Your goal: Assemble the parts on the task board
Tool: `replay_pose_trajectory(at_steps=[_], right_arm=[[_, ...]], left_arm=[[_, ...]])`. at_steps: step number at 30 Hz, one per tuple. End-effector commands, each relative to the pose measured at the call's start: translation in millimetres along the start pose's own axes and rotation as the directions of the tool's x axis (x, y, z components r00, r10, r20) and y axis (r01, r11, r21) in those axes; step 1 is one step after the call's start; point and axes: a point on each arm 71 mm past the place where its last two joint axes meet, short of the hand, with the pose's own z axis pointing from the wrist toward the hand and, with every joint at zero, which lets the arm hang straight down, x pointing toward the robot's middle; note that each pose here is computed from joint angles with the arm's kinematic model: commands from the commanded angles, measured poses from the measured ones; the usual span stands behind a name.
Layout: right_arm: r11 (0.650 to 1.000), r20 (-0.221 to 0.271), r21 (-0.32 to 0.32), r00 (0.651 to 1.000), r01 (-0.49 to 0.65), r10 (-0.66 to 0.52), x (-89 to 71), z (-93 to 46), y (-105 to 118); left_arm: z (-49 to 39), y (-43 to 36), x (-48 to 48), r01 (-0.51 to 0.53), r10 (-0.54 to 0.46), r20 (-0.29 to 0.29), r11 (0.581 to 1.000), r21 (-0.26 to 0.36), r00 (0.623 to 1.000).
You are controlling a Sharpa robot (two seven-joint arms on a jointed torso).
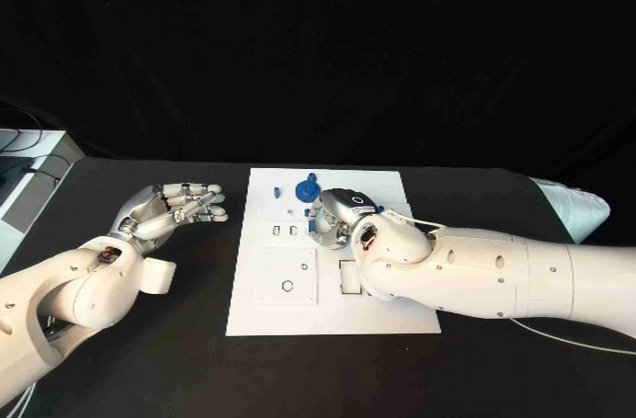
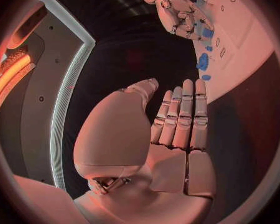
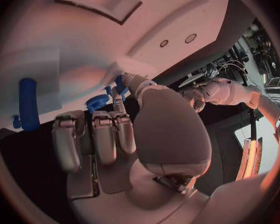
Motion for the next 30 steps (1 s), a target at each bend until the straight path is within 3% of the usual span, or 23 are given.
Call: replay_pose_trajectory(at_steps=[1,30], right_arm=[[1.0,0.004,0.004,1.0,0.017,-0.017,0.6,-0.2,-1.9],[1.0,0.0,0.0,1.0,0.011,-0.011,1.3,0.4,-3.7]], left_arm=[[0.5,-0.3,2.3,0.005,-0.005,-0.021,1.0,0.005,1.0],[-0.4,2.2,1.8,0.006,-0.006,-0.02,1.0,-0.002,1.0]])
